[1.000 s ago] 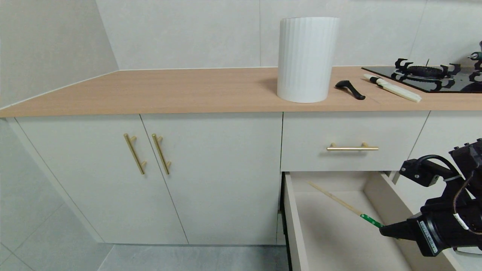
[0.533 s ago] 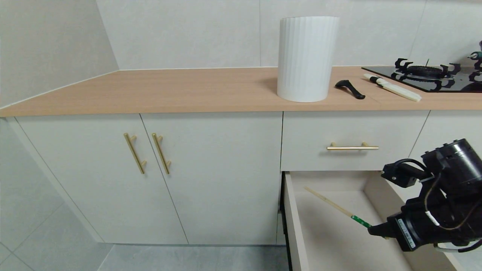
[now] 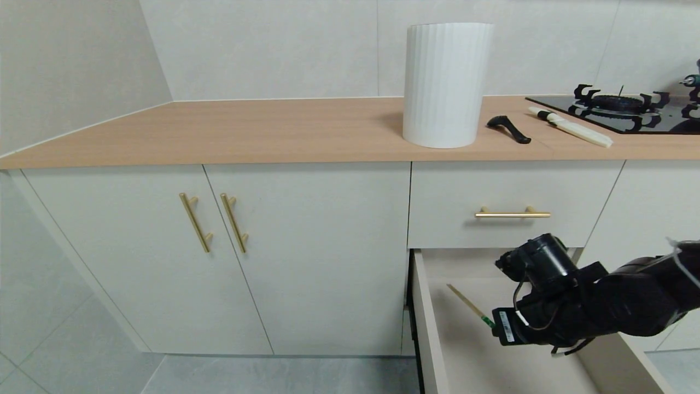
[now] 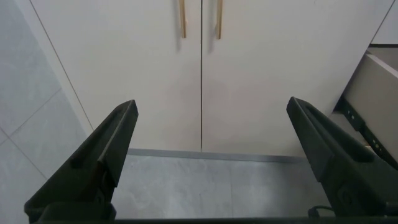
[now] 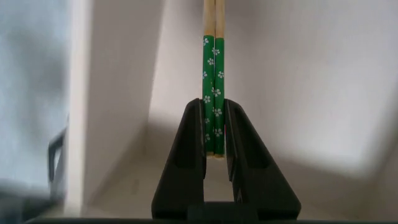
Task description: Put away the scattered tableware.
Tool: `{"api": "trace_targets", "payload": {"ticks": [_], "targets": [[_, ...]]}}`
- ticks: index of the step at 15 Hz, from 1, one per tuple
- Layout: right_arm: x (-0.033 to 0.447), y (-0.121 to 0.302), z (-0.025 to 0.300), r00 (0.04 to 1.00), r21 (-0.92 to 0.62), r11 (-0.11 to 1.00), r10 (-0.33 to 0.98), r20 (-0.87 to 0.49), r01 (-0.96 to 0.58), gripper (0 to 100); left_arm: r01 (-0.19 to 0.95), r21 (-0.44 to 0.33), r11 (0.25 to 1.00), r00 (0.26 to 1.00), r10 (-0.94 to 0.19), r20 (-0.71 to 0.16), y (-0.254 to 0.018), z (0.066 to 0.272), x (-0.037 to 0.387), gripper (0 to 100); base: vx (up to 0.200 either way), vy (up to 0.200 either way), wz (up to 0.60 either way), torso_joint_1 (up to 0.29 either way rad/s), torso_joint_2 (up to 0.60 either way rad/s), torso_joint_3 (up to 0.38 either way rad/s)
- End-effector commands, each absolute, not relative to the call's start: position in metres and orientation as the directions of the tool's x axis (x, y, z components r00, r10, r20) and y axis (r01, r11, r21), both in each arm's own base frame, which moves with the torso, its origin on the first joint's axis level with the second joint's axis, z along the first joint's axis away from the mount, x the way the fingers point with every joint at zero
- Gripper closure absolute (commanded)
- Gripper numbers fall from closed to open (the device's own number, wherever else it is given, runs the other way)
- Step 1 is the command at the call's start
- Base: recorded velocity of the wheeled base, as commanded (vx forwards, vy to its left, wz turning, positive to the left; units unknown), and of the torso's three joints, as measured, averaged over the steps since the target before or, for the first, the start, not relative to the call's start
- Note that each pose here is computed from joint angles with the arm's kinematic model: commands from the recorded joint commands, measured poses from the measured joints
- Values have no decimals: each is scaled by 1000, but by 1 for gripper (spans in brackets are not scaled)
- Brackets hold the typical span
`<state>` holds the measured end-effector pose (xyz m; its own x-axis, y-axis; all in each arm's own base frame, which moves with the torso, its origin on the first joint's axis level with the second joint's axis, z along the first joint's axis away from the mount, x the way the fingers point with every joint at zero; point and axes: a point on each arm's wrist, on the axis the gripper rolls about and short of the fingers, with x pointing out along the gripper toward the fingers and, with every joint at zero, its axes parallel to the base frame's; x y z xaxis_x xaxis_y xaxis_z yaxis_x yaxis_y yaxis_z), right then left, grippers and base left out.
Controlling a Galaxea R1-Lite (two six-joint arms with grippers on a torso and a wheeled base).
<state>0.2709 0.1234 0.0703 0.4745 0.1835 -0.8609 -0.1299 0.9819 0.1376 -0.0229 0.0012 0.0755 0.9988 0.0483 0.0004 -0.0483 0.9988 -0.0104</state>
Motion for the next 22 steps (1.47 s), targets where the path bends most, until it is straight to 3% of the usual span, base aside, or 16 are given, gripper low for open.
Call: {"api": "trace_targets", "payload": {"ticks": [1, 8, 14, 15, 21, 22], "targets": [[278, 129, 27, 401, 63, 993, 96, -911, -96, 100, -49, -11, 999, 999, 49, 0, 1, 75, -23, 0, 0, 0, 0, 0, 0, 0], [291, 136, -20, 403, 57, 994, 91, -910, -94, 100, -49, -11, 999, 999, 49, 0, 1, 75, -23, 0, 0, 0, 0, 0, 0, 0], [292, 136, -21, 412, 61, 994, 94, -906, -93, 100, -49, -11, 999, 999, 49, 0, 1, 75, -23, 0, 0, 0, 0, 0, 0, 0], [293, 136, -21, 414, 62, 994, 95, -905, -93, 0, -49, -11, 999, 999, 49, 0, 1, 75, -23, 0, 0, 0, 0, 0, 0, 0], [290, 134, -10, 432, 69, 993, 104, -896, -95, 0, -49, -11, 999, 999, 49, 0, 1, 75, -23, 0, 0, 0, 0, 0, 0, 0], [287, 133, 9, 473, 89, 991, 126, -872, -100, 0, -49, -11, 999, 999, 49, 2, 1, 76, -23, 0, 0, 0, 0, 0, 0, 0]]}}
